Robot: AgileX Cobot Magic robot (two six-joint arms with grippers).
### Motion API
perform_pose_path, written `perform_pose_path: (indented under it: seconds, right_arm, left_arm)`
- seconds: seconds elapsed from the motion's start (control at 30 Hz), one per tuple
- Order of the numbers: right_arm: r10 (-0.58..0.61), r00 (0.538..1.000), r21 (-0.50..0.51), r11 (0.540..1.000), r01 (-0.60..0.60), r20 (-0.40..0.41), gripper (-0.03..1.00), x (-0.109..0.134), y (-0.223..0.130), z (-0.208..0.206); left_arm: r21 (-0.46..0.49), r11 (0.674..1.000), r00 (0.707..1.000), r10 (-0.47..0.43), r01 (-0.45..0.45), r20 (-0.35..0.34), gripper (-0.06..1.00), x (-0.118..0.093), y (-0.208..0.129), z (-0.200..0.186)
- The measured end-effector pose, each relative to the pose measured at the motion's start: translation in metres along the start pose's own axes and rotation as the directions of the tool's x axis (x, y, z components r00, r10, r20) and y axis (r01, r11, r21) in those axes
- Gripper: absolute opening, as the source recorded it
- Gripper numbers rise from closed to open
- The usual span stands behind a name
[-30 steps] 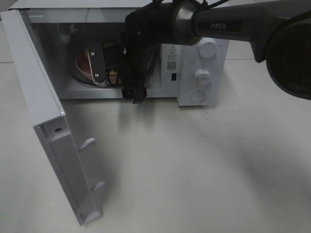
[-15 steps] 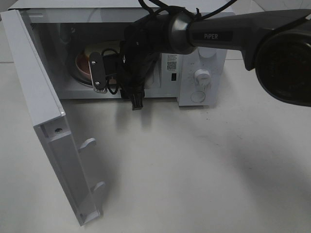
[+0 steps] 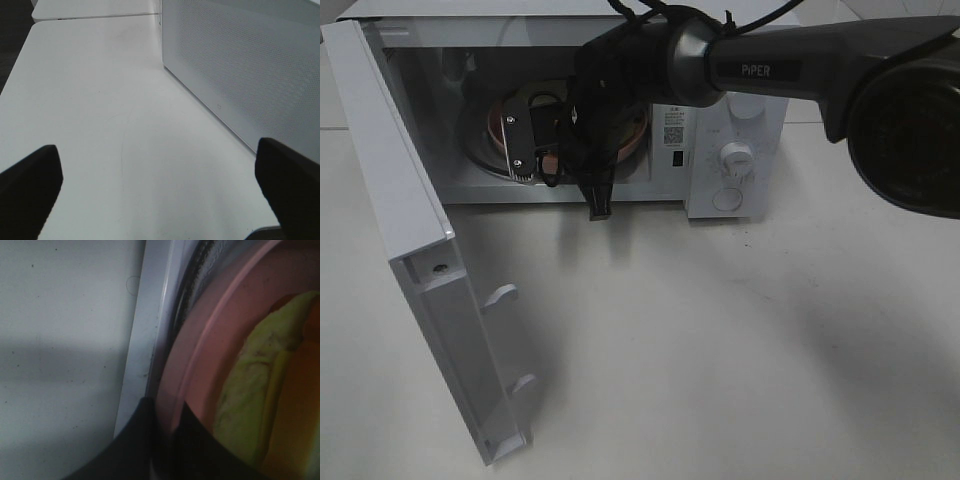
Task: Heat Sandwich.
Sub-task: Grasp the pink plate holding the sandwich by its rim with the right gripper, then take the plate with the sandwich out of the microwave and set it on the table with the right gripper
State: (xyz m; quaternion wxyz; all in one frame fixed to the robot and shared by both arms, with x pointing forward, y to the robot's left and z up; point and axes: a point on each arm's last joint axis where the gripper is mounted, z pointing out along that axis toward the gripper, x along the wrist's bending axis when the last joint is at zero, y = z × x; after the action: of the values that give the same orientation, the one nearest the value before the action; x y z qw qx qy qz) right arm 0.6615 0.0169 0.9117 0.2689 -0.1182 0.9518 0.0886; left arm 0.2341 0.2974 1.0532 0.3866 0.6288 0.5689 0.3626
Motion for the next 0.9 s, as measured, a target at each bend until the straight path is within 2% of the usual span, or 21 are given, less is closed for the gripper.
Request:
perform_pose_path:
  seconds: [0.63, 0.9]
  right_arm:
    - [-0.035, 0.999, -0.005, 0.999, 0.035, -0.036, 0.08, 0.003, -0.001, -0.011]
    - [-0.056, 0.998, -0.021, 0.998, 0.055, -0.034, 0.08, 0.011, -0.004, -0.021]
  left_arm:
    - [0.0, 1.0, 1.0, 0.0, 0.0, 0.0, 0.99, 0.0, 0.0, 0.0]
    - [0.0, 1.0, 1.0, 0.0, 0.0, 0.0, 0.99, 0.0, 0.0, 0.0]
